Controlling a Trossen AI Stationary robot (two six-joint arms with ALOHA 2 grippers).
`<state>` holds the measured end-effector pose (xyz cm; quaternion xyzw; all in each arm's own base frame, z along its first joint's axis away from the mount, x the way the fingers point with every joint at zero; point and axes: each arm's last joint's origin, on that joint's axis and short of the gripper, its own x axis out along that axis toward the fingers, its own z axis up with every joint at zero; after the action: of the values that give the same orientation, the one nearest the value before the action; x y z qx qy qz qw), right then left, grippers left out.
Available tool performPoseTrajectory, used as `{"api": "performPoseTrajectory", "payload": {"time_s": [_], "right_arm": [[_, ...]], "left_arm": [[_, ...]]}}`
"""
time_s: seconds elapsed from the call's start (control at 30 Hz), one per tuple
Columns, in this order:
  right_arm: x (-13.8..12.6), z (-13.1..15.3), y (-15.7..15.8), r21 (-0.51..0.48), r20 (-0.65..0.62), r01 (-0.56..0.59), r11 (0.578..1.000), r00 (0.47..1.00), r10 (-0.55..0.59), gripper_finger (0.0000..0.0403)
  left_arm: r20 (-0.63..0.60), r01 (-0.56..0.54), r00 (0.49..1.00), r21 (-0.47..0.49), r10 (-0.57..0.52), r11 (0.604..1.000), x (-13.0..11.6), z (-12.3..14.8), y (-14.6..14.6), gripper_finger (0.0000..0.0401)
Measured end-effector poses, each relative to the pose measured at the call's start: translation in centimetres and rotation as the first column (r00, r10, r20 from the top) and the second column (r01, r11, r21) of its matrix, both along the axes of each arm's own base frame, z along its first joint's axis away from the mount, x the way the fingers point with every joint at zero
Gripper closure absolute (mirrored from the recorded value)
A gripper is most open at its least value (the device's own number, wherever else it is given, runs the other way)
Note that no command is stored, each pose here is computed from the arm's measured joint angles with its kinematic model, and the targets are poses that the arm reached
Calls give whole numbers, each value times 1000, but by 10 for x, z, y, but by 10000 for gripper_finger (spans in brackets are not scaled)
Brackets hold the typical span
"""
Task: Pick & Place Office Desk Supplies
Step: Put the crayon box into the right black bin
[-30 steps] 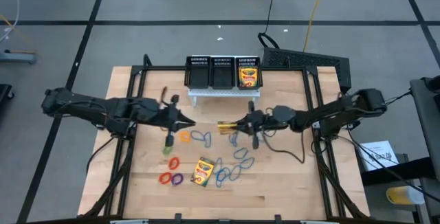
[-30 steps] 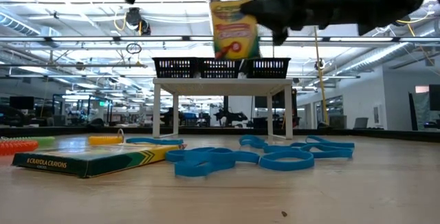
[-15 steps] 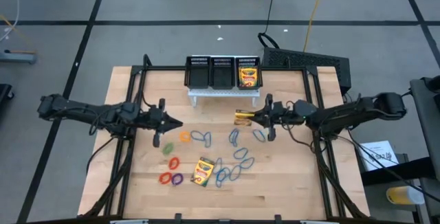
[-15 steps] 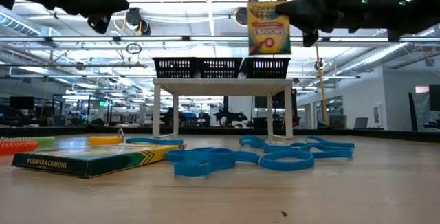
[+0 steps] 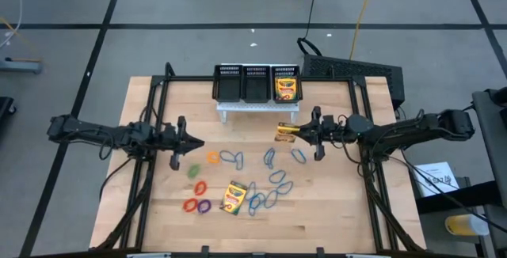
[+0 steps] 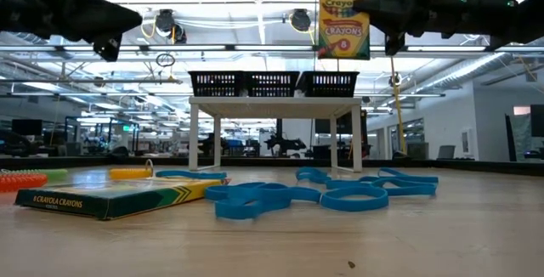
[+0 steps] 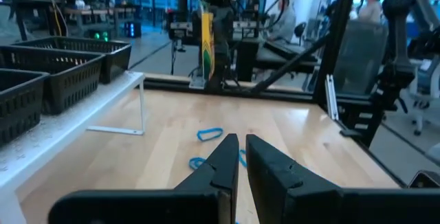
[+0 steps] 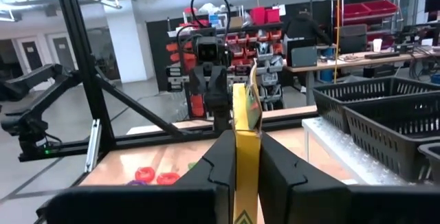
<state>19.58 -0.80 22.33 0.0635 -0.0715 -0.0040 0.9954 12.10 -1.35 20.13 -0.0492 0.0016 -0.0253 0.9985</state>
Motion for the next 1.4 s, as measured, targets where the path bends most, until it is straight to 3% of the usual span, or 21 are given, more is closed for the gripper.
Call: {"api": "performPoseTrajectory", "payload": {"time_s": [0.43,0.7,0.87,1.1,1.27,1.4], "right_arm": [[-1,4,-6,24,44,20,1000,999,-21,376],[3,26,-20,10,109,-73,997,992,71,380],[7,46,-36,-23,103,-114,993,988,116,378],[2,63,-65,-17,90,-116,993,989,117,379],[-7,68,-88,-31,92,-63,998,994,66,379],[-12,65,-108,-33,71,7,999,997,-5,379]], "left_arm": [[55,42,998,-29,-40,999,-8,-26,0,364],[57,52,997,7,-52,999,-8,-26,0,364],[39,49,998,88,-52,995,-8,-28,0,364],[37,49,998,91,-52,995,-8,-28,0,364],[42,44,998,185,-53,982,-8,-28,0,364],[43,44,998,189,-53,981,-8,-28,0,364]]}}
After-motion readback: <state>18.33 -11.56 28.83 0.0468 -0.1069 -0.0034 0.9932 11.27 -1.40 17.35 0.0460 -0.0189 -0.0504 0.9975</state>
